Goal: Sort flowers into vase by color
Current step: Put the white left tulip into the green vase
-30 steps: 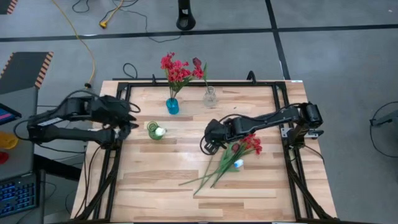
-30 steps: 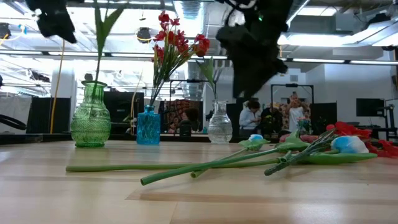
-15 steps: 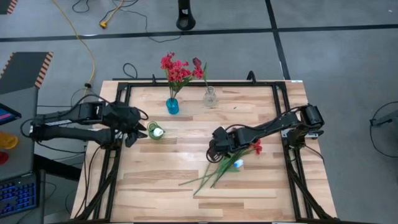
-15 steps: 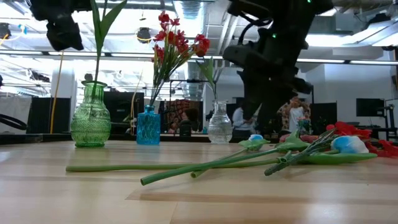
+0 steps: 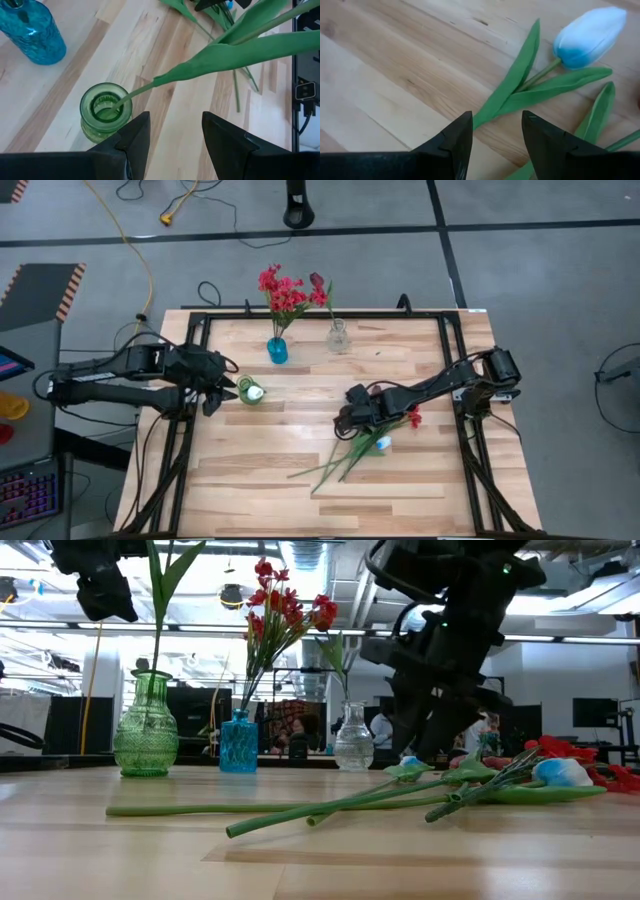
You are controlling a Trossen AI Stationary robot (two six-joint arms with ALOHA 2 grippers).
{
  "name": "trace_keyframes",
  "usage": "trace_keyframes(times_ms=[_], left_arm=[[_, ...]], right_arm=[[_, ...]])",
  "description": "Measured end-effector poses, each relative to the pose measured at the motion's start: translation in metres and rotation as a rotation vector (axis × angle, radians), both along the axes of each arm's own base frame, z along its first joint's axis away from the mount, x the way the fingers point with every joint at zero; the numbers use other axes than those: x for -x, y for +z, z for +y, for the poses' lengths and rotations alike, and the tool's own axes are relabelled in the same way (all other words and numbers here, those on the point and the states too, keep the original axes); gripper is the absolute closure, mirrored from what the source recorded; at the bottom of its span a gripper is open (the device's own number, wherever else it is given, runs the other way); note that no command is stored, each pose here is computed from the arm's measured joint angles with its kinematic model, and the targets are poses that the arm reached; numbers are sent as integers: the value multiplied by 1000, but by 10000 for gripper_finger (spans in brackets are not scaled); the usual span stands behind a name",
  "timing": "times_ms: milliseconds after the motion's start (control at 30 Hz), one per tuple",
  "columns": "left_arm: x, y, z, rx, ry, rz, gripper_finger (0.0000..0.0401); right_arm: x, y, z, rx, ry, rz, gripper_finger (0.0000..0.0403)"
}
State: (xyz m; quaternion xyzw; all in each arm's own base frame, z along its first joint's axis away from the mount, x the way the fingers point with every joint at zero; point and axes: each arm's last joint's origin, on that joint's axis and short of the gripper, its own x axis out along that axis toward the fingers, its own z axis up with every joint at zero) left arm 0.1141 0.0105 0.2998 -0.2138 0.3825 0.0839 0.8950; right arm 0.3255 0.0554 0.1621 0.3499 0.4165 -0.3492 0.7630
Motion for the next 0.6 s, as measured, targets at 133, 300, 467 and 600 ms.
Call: trace_keyframes(times_ms=[133,300,467,600], left_arm=[[0,0,0,0,0,1,234],[0,0,0,0,-1,1,234],[0,0,0,-1,-1,1,234],[0,0,0,-1,-1,1,234]], right_arm=[[0,0,0,-4,-9,-5,207],[-1,0,2,-12,-23,-17,213],[0,1,8,5,-45,-40,225],[1,1,12,6,-48,-46,236]])
